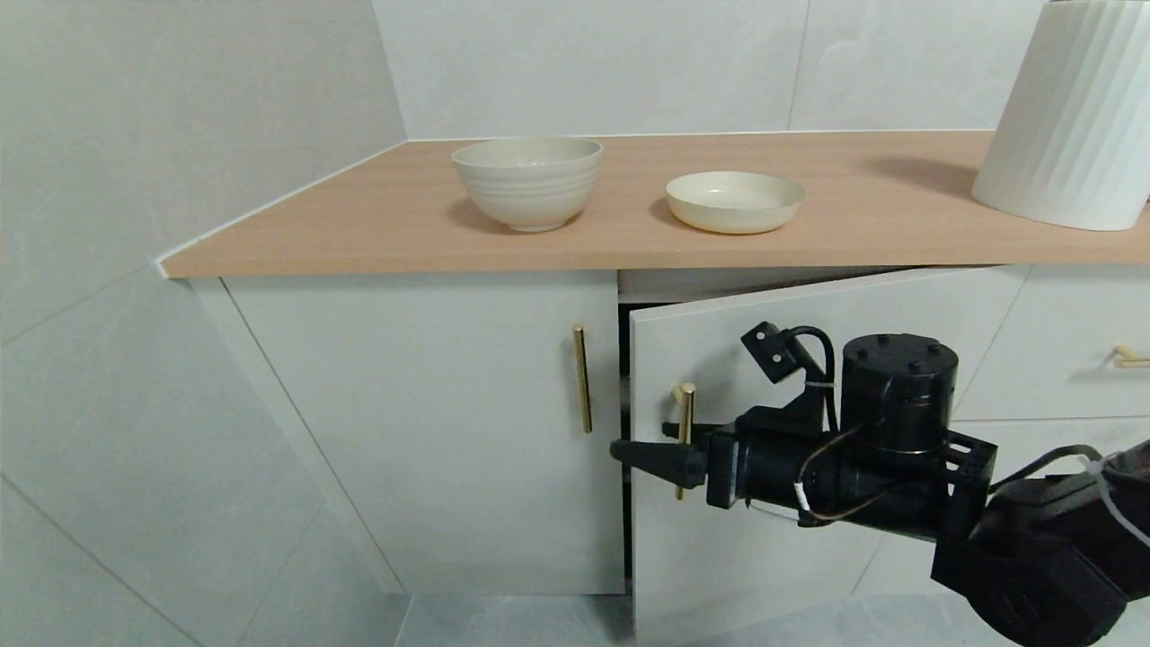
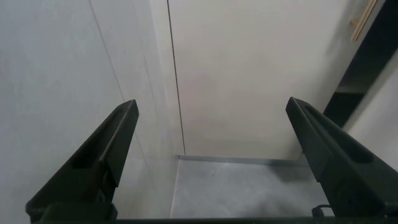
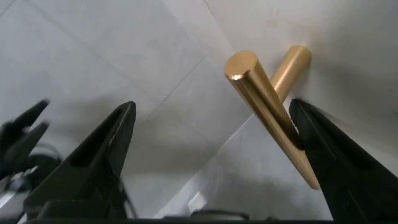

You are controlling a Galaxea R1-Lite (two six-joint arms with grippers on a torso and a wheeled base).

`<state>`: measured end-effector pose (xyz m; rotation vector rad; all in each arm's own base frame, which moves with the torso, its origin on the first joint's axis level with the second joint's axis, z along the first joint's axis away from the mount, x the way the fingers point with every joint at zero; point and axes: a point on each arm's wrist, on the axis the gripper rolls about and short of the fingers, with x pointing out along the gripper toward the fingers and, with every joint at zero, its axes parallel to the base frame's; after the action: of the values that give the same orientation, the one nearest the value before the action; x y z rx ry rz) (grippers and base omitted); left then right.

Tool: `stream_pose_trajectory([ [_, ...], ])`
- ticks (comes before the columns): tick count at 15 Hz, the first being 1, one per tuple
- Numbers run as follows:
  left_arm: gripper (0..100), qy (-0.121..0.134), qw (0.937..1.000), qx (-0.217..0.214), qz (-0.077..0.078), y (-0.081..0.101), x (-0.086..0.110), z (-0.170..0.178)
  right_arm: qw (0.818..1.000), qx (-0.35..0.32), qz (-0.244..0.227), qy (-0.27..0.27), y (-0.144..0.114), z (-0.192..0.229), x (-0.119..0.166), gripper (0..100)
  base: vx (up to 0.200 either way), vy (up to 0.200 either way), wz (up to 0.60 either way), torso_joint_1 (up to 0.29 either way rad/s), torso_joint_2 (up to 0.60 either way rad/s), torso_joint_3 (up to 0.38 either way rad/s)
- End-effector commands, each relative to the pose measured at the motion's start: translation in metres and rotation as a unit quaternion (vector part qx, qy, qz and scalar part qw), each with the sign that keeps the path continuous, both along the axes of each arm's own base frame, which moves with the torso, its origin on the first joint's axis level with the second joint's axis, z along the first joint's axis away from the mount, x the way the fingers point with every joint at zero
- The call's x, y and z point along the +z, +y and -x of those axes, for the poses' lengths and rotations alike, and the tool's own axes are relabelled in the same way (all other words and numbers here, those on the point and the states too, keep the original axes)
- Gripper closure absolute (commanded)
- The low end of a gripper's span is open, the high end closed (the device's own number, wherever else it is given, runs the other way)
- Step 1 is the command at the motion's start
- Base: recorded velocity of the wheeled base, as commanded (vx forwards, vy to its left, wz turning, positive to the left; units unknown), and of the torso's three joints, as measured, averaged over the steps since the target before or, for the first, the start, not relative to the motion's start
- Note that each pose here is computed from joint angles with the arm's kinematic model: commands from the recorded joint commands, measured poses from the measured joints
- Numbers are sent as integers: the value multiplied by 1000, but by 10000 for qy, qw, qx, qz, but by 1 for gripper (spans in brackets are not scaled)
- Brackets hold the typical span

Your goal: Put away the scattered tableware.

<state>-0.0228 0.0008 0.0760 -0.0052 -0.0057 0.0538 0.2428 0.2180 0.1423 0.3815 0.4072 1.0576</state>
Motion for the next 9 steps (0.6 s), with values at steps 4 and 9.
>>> stream_pose_trajectory([
  [4,0,-3,10000,7,5,0,0,0,9977,671,-85,13,-23,35,11,0,0,0,0,0,0,0],
  [9,0,-3,10000,7,5,0,0,0,9959,883,32,177,-37,64,4,0,0,0,0,0,0,0],
])
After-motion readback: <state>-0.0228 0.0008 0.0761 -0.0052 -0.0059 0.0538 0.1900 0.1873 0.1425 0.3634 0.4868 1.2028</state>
